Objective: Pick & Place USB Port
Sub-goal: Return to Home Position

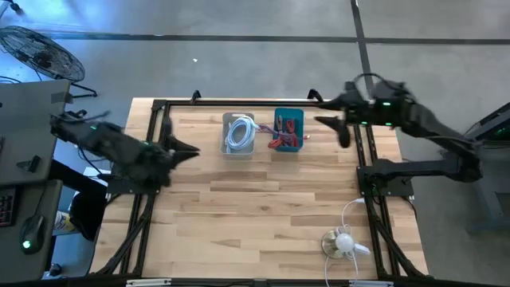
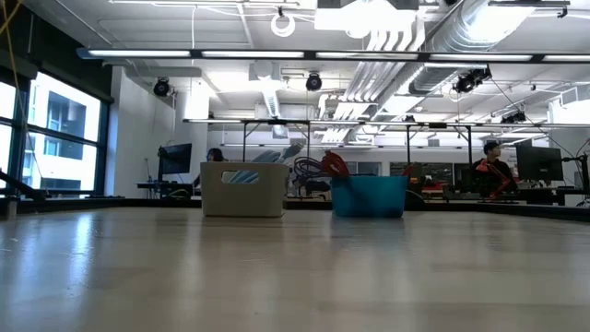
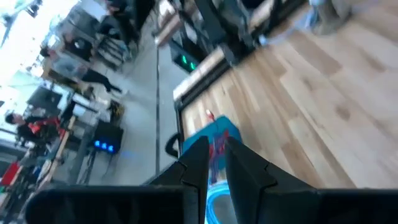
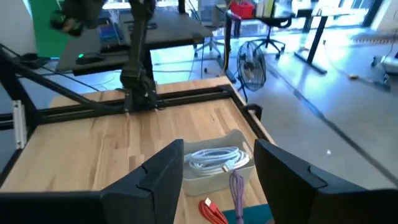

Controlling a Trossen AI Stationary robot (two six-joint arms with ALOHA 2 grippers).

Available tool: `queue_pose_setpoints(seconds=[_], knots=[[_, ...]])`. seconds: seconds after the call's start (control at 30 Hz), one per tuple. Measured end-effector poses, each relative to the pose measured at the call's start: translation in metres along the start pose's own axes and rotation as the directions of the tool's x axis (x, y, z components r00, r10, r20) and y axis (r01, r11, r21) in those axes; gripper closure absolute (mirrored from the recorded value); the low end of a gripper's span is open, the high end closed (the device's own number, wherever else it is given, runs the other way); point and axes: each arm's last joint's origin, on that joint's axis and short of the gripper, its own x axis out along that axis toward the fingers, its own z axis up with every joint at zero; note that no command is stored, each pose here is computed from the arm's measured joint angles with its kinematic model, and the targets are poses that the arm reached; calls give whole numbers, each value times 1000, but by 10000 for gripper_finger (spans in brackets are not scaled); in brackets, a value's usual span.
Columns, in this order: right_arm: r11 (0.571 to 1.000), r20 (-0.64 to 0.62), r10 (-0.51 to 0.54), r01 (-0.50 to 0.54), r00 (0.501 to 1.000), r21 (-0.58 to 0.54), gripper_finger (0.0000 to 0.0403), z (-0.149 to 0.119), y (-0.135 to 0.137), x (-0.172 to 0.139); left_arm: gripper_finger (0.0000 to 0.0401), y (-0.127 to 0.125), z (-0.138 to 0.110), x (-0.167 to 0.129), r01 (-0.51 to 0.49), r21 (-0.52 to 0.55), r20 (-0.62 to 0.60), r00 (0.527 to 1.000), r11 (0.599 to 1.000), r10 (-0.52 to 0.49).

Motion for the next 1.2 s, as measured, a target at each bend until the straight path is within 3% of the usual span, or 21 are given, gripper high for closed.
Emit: queue_pose_setpoints(seconds=[0.17,0.27,0.37,0.5,0.67,0.9,1.2], knots=[[997,2,9,-9,1000,-73,214,-2,6,-43,352,20,-18,-36,-52,-64,88,994,997,57],[987,-10,81,-81,997,-139,215,-12,10,-56,352,28,-28,-52,-83,-81,119,989,993,93],[972,-13,152,-152,988,-178,214,-20,14,-65,352,33,-36,-61,-129,-71,108,985,989,136],[967,-5,151,-149,989,-208,215,-31,16,-75,352,33,-44,-66,-153,-56,70,985,987,157],[967,1,158,-155,987,-204,215,-45,17,-81,352,33,-52,-73,-111,-41,89,989,993,115],[972,4,163,-160,987,-171,215,-72,17,-77,352,36,-72,-91,-153,-129,111,980,980,168],[947,157,272,-236,949,-217,215,-91,19,-65,352,5,-113,-83,-225,-185,96,965,957,245]])
